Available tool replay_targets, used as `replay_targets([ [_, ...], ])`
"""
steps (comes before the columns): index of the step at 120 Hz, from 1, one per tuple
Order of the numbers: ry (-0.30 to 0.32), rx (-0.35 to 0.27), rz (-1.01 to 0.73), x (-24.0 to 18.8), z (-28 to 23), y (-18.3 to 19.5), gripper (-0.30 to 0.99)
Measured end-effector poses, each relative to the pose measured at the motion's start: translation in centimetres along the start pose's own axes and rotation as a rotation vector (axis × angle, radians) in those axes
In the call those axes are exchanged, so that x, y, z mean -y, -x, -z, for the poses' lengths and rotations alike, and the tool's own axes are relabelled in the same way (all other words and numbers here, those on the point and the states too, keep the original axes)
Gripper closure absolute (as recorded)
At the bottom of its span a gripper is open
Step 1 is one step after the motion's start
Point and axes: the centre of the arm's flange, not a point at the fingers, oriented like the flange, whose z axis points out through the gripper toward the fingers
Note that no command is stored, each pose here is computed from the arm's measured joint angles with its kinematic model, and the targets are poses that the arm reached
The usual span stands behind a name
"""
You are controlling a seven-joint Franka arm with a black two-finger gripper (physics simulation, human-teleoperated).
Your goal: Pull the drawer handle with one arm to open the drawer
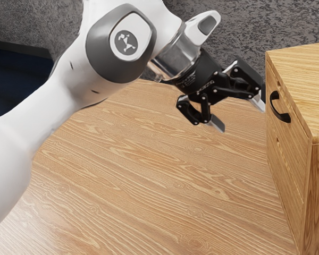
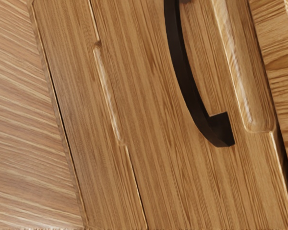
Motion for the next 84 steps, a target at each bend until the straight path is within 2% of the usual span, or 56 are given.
replay_targets([
  [21, 0.015, 0.019, 0.015, 0.1, -1.7, -0.2, 0.03],
  [51, -0.001, -0.017, 0.04, 1.4, -1.5, -2.1, 0.03],
  [84, -0.011, -0.023, 0.025, 0.8, -3.4, -3.7, 0.03],
])
